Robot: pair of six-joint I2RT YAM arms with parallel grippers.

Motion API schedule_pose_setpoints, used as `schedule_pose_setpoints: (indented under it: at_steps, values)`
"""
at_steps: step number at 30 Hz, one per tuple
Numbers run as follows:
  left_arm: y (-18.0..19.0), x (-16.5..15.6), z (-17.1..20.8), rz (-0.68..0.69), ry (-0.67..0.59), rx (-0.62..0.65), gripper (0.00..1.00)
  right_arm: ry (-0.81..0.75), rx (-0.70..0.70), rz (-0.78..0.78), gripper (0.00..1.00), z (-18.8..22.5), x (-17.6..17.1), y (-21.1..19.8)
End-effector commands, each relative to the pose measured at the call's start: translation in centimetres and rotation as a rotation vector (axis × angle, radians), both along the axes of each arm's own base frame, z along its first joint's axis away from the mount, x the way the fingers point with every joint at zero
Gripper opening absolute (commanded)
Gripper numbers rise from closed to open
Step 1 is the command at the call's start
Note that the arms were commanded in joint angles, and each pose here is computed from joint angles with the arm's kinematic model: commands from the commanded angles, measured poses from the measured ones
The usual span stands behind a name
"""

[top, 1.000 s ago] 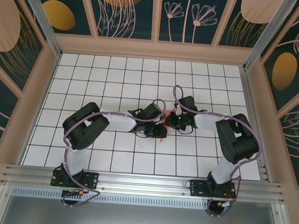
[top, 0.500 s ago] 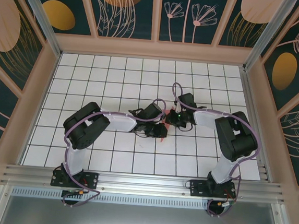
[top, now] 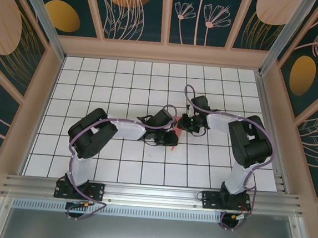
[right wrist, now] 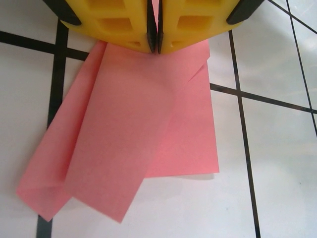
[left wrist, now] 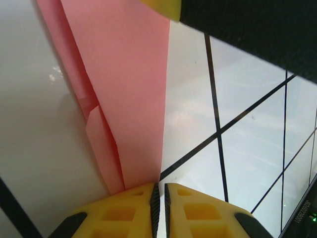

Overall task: Fold a paper plane with a square sheet of paper (fold left side to right side)
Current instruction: Fold the wing for the fifth time at the center of the table.

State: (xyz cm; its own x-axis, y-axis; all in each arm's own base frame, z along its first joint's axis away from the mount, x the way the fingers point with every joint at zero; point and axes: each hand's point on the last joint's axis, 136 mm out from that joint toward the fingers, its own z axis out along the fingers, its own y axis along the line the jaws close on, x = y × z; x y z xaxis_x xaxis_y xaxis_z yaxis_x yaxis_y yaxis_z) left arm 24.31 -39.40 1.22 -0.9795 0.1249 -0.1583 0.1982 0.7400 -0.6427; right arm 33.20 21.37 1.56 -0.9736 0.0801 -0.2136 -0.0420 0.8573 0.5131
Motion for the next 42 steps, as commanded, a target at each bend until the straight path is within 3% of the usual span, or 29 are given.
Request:
schedule_pose_setpoints:
  at_steps: [1,42]
  values:
    - [4.1,-3.7,-6.2,-0.02,0.138,0.217,0.16,-0.08,-0.107,-0.07,0.16,-0.8,3.4,-2.9]
    - [4.2,-3.9,-6.3,-0.02,0.142,0.218,0.16,-0.133,-0.157,-0.147,0.16,-0.3,10.9,-8.0]
